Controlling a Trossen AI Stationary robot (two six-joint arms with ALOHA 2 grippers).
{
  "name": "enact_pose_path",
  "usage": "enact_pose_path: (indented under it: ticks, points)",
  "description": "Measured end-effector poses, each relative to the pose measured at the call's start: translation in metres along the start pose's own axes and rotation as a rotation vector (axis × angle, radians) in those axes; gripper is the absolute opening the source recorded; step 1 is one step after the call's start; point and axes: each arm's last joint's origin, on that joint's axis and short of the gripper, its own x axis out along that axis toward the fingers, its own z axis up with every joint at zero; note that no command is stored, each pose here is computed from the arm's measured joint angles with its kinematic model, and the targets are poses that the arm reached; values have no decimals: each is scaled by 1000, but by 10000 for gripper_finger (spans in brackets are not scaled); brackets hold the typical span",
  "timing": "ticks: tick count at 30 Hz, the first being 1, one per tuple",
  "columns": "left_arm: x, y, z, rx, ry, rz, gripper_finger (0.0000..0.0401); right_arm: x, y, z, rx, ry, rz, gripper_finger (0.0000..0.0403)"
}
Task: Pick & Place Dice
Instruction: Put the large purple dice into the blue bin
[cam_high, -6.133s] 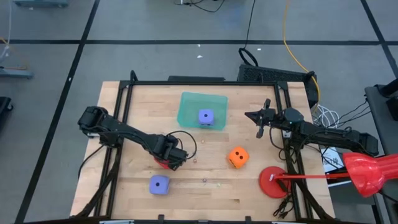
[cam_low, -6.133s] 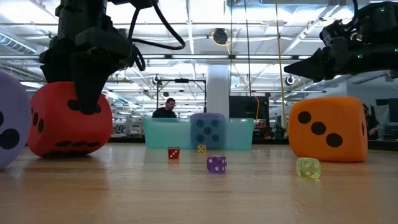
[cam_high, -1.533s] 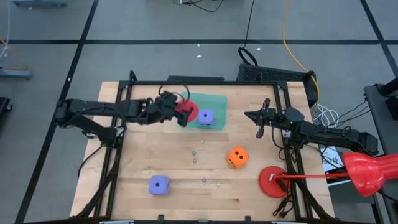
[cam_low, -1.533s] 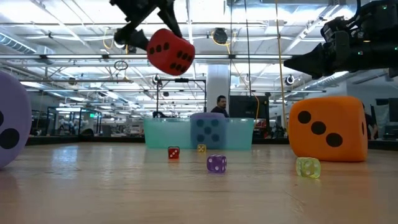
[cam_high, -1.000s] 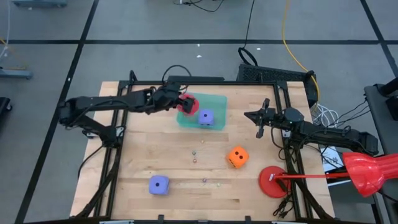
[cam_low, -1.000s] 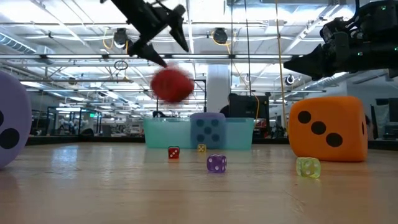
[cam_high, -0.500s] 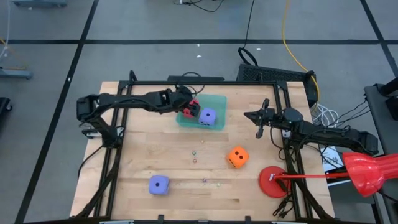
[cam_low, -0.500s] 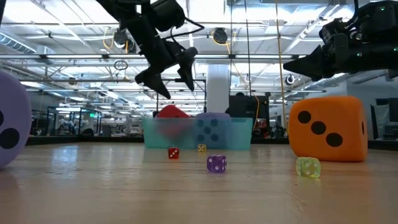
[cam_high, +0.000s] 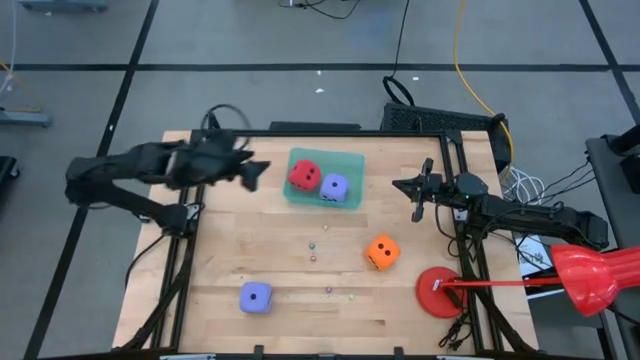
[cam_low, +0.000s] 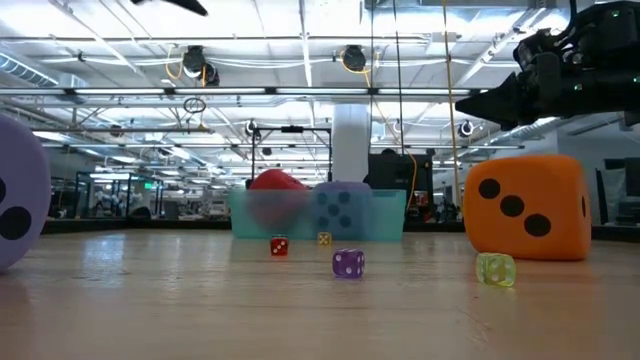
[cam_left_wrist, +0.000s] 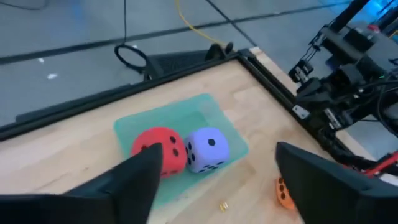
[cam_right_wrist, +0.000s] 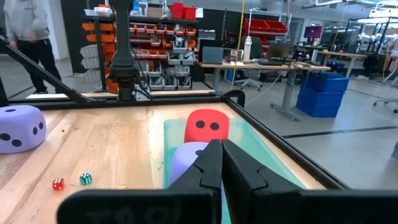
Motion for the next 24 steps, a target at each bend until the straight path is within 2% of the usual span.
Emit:
enact_pose_path:
  ticks: [5, 11, 12, 18, 24]
  points:
    - [-32, 17, -22, 34, 63, 77, 183, 0, 0, 0, 0, -1, 0, 0]
    - [-21, 28, -73, 106, 269, 188, 23, 0, 0, 1, -25, -7, 0, 0]
    - [-18, 29, -81, 113, 283, 196, 13, 0, 0, 1, -28, -7, -1, 0]
    - [-1, 34, -117, 192, 272, 205, 13, 0, 0, 3, -33, -31, -2, 0]
    - [4, 51, -129, 243, 156, 194, 9, 0, 0, 4, -19, -45, -4, 0]
